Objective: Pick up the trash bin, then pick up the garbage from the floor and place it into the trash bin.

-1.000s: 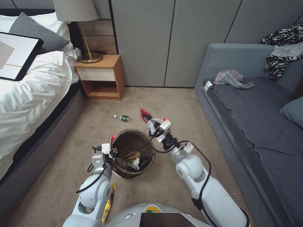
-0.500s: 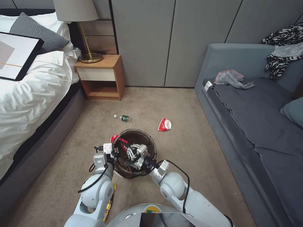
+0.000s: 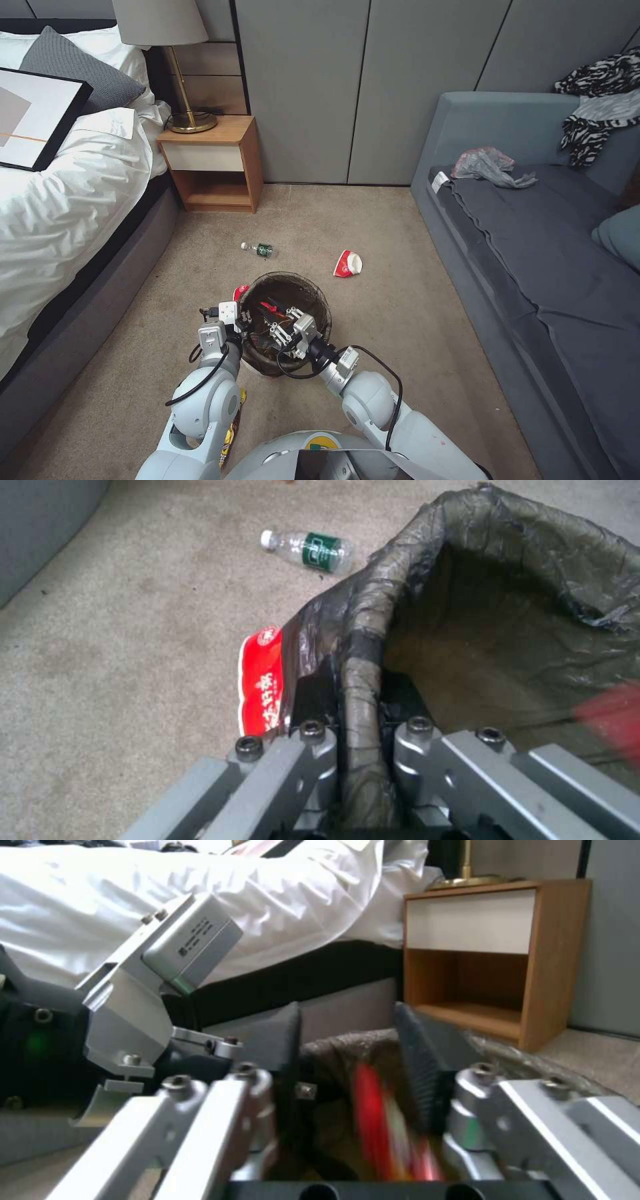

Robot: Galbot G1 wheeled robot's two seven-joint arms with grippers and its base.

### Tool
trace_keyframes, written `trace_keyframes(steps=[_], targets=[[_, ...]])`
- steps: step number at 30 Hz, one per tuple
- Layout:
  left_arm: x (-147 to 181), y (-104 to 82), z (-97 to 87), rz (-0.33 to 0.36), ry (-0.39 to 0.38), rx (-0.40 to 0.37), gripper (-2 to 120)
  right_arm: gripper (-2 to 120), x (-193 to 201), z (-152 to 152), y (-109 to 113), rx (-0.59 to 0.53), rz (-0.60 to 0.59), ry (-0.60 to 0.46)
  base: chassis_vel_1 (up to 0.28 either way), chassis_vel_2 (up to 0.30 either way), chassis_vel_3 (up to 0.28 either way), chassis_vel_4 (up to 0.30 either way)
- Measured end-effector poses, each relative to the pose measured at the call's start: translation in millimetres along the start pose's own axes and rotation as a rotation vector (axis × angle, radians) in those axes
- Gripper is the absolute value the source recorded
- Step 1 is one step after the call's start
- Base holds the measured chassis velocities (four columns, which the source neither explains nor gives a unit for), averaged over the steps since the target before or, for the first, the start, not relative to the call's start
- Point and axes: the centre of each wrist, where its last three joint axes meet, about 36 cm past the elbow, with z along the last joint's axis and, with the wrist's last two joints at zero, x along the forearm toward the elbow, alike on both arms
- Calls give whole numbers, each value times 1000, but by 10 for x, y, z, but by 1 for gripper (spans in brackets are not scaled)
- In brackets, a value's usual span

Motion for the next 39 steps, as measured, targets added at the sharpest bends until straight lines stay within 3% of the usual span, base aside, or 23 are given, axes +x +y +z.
trace_keyframes(steps=[9, 11, 12, 14, 16, 23, 26, 27, 28, 29, 31, 38, 39], targets=[[5, 30, -24, -7, -7, 0, 4, 75, 17, -71, -80, 28, -1, -12, 0, 0, 0, 0], [5, 32, -24, -7, -7, 0, 4, 77, 23, -82, -91, 31, -2, -13, 0, 0, 0, 0], [5, 32, -24, -7, -7, 0, 4, 85, 26, -90, -98, 32, -2, -13, 0, 0, 0, 0], [5, 32, -24, -7, -7, 0, 4, 85, 27, -95, -100, 33, -2, -14, 0, 0, 0, 0], [6, 32, -24, -7, -7, 0, 4, 97, 27, -120, -106, 36, -3, -20, 0, 0, 0, 0], [6, 47, -31, -12, -9, 0, 4, 100, 16, -337, -127, 77, 4, -79, 0, 0, 0, 0], [1, 85, -42, -23, -13, 0, 4, 100, 128, -853, -129, 154, 158, -209, 0, 0, 0, 0], [-4, 102, -45, -28, -15, -1, 4, 100, 226, -1001, -126, 159, 276, -217, 0, 0, 0, 0], [-4, 102, -45, -28, -15, -1, 4, 100, 226, -1001, -126, 159, 276, -217, 0, 0, 0, 0], [-12, 117, -48, -33, -17, -1, 4, 100, 353, -1075, -157, 154, 398, -209, 0, 0, 0, 0], [-29, 125, -46, -35, -18, 0, 4, 100, 609, -925, -287, 162, 574, -187, 0, 0, 0, 0], [-39, 112, -32, -32, -15, 1, 4, 100, 979, -356, -504, 239, 707, -164, 0, 0, 0, 0], [-41, 112, -29, -32, -15, 0, 4, 100, 1081, -158, -548, 262, 733, -149, 0, 0, 0, 0]])
